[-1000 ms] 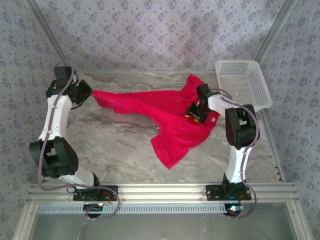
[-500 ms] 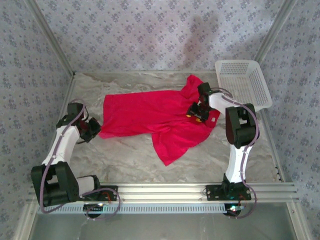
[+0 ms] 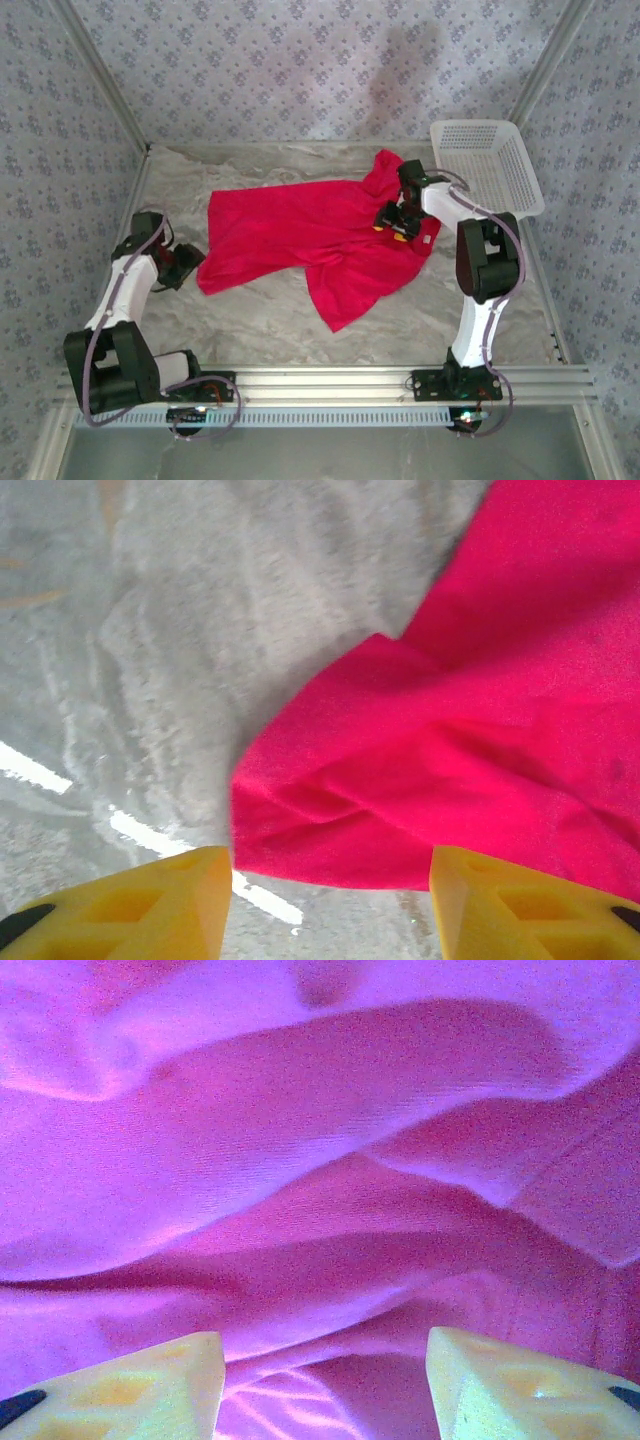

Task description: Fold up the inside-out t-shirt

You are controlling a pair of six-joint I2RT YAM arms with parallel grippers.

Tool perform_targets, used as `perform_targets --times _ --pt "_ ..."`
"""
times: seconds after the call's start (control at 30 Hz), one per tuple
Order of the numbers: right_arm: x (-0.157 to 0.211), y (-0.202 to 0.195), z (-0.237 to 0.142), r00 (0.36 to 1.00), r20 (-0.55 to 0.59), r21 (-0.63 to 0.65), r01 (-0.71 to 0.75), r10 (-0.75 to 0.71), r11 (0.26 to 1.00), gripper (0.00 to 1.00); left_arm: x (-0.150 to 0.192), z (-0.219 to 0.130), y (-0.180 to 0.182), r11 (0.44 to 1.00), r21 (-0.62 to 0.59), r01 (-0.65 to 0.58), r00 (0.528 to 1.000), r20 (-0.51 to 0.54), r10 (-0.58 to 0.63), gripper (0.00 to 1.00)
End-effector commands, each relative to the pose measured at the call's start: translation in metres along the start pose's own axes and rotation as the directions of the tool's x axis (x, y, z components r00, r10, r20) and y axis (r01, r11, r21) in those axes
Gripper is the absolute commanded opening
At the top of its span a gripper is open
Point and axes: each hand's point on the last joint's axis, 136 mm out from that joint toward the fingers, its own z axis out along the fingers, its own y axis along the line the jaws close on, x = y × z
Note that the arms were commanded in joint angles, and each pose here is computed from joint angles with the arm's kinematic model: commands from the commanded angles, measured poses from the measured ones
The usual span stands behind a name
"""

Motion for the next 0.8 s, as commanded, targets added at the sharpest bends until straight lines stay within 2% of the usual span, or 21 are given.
perform_targets --times 0.0,0.17,0.3,0.5,0.7,0.77 --pt "0.003 0.015 -0.021 0.999 0.009 -0.026 0.046 -0.046 0.999 0.58 0.006 0.005 0.007 0.995 0.030 0.092 0.994 -0.066 -0.090 0.55" --pt "0.012 0.019 -0.026 0.998 0.005 -0.039 0.059 -0.059 0.997 0.59 0.005 0.023 0.001 0.972 0.130 0.198 0.974 -0.140 -0.180 0.53" --pt "0.015 0.018 -0.026 0.998 -0.001 -0.042 0.062 -0.063 0.997 0.59 0.004 0.039 -0.001 0.957 0.164 0.240 0.963 -0.165 -0.213 0.50" --pt "0.017 0.020 -0.030 0.998 -0.003 -0.050 0.069 -0.069 0.996 0.59 0.000 0.049 0.013 0.968 0.092 0.231 0.966 -0.142 -0.217 0.50" --pt "0.017 0.025 -0.033 0.998 -0.007 -0.073 0.064 -0.065 0.995 0.59 0.006 0.063 0.021 0.967 0.077 0.244 0.961 -0.151 -0.231 0.49" --pt "0.019 0.026 -0.035 0.998 -0.012 -0.079 0.062 -0.063 0.995 0.59 0.011 0.071 0.024 0.965 0.073 0.253 0.956 -0.171 -0.238 0.42"
